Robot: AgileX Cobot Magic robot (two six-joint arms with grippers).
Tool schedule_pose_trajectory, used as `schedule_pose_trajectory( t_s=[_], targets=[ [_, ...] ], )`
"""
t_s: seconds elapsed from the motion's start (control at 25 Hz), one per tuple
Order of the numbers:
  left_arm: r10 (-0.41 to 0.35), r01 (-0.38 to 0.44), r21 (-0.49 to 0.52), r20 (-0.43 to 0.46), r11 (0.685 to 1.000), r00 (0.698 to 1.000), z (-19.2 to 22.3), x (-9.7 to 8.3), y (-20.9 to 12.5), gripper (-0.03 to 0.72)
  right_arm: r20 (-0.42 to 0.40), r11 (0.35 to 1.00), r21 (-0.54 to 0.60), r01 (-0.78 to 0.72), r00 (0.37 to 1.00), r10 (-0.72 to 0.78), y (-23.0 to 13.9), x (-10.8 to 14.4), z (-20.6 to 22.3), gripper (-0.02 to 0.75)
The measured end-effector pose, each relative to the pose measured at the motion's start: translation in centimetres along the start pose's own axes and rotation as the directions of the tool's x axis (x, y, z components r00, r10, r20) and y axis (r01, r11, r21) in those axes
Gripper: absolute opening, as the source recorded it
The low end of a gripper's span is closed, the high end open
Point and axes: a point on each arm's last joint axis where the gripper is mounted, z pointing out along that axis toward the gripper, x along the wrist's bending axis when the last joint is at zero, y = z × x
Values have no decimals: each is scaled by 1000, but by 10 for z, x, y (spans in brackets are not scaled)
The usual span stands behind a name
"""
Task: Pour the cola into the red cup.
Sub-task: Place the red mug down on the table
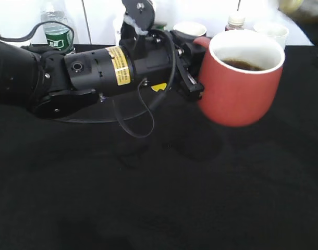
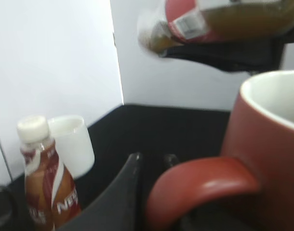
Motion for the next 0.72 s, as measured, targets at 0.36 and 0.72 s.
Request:
schedule_pose_trajectory(
  t_s=[0.36,0.72],
  targets=[
    [-16,21,16,-244,1000,970,-73,60,2,92,-4,522,-9,-853,522,853,1,-1,0,498],
    [14,40,76,-603,996,797,-143,129,-65,92,47,386,-74,-920,383,922,-1,-8,0,498]
  ],
)
